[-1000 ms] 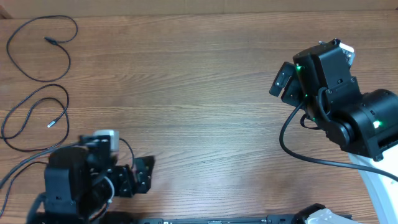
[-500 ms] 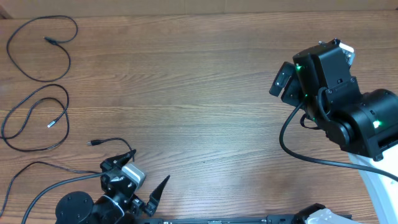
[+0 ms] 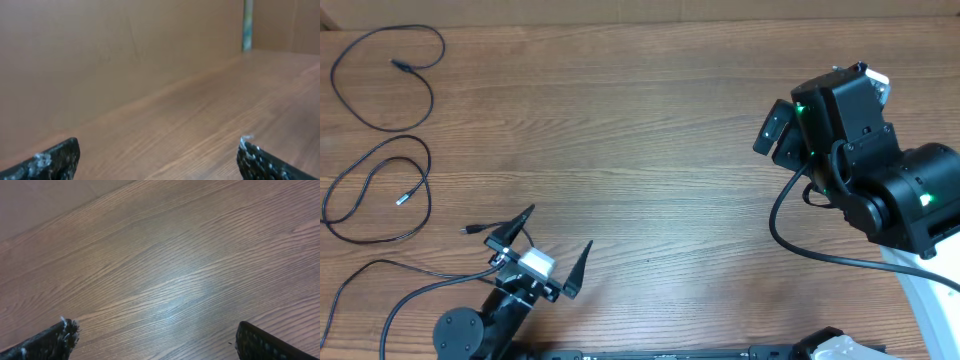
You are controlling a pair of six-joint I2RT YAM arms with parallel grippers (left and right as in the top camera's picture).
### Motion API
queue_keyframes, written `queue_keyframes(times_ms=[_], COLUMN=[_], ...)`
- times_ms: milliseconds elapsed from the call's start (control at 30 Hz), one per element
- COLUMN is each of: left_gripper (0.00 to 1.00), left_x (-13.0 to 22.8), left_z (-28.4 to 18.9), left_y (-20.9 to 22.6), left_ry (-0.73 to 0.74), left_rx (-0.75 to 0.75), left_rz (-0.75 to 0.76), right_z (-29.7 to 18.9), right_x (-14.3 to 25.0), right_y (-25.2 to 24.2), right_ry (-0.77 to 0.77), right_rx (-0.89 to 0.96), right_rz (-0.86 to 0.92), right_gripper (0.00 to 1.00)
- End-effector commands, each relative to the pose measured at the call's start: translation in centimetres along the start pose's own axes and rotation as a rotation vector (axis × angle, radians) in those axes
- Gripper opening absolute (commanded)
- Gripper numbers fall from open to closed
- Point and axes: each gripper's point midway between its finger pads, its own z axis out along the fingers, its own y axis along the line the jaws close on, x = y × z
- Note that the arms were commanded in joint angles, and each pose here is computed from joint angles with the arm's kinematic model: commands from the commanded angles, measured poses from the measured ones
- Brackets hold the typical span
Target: Untangle cables
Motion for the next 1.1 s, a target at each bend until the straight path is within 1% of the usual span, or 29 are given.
queue_keyframes(times_ms=[0,67,233,333,500,700,867,900,1000,1067], left_gripper=[1.00,0.99,1.00,1.00,1.00,0.99,1.00,1.00,0.99,1.00], left_x=[1.0,1.3,1.4,1.4,2.6,4.9,6.7,7.1,10.5,10.5], left_z=[0.2,0.1,0.1,0.3,0.4,0.6,0.5,0.5,0.4,0.4], left_y=[1.6,2.6,4.0,4.8,6.0,6.5,6.9,7.0,6.5,6.5], left_ry=[-0.020,-0.025,-0.053,-0.113,-0.147,-0.111,-0.051,-0.034,0.101,0.107], left_rx=[-0.088,-0.143,-0.222,-0.267,-0.335,-0.372,-0.395,-0.402,-0.396,-0.393], left_rz=[-0.009,-0.024,-0.034,-0.054,-0.116,-0.142,-0.157,-0.163,-0.208,-0.185], right_z=[0.0,0.0,0.0,0.0,0.0,0.0,0.0,0.0,0.0,0.0], right_x=[-0.2,-0.2,-0.2,-0.2,-0.2,-0.2,-0.2,-0.2,-0.2,-0.2], right_y=[-0.3,-0.3,-0.3,-0.3,-0.3,-0.3,-0.3,-0.3,-0.3,-0.3], right_ry=[-0.010,-0.010,-0.010,-0.010,-0.010,-0.010,-0.010,-0.010,-0.010,-0.010], right_rx=[0.007,0.007,0.007,0.007,0.007,0.007,0.007,0.007,0.007,0.007], right_rz=[0.013,0.013,0.013,0.013,0.013,0.013,0.013,0.013,0.013,0.013], right_gripper=[1.00,1.00,1.00,1.00,1.00,1.00,1.00,1.00,1.00,1.00])
